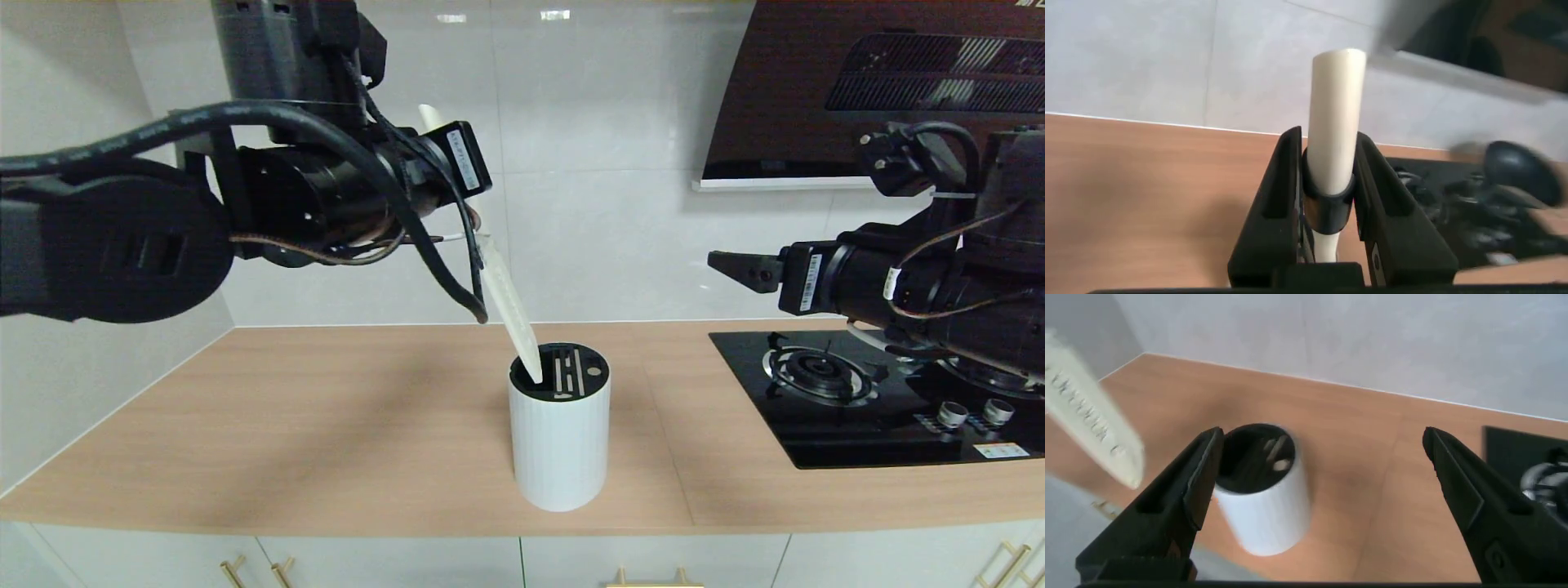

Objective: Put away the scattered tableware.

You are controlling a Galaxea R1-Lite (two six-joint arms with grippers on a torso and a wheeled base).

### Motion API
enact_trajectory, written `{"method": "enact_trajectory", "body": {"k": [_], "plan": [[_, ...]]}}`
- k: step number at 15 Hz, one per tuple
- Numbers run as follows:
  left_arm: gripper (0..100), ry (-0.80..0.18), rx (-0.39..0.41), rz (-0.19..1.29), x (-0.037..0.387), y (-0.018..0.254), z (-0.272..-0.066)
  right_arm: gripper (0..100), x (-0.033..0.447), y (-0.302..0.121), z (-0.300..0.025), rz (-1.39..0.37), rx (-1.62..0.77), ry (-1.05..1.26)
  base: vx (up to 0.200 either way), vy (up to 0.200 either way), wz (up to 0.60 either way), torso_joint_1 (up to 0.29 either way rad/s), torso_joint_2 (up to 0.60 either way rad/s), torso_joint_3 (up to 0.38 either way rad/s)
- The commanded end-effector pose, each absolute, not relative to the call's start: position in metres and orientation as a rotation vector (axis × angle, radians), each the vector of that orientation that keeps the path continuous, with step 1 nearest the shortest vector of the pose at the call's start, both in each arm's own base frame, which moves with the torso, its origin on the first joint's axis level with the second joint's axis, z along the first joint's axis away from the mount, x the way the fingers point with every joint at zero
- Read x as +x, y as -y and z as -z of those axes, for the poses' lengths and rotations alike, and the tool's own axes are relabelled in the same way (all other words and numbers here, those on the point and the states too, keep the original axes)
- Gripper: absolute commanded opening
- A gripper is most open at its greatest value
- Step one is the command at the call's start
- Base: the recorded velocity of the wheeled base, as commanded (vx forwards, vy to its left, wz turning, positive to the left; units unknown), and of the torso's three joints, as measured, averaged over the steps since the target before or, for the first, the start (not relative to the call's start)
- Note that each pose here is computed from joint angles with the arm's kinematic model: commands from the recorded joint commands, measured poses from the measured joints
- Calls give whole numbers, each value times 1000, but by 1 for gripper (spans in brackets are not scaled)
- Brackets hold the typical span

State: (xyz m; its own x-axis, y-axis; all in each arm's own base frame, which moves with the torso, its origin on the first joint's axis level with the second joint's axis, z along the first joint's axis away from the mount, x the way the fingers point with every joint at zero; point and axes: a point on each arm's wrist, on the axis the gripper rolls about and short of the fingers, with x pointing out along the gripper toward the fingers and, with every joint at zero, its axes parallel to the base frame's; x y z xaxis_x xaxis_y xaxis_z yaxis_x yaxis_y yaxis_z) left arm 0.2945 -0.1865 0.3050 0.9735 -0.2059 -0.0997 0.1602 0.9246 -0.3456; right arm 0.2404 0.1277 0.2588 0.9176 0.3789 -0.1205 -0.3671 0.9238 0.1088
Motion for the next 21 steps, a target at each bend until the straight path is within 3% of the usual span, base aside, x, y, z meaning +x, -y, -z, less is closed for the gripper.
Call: {"method": "enact_trajectory", "body": {"k": [1,4,13,21], "plan": [[0,-160,-294,132,301,213,-280,100,243,-127,-257,-373,83,-147,0,0,0,0,0,0],[0,-84,-233,17,316,226,-261,100,246,-128,-253,-366,79,-158,0,0,0,0,0,0],[0,75,-131,43,326,242,-236,100,248,-130,-250,-364,52,-165,0,0,0,0,0,0],[0,37,-93,40,341,253,-206,100,247,-133,-247,-373,48,-174,0,0,0,0,0,0]]}}
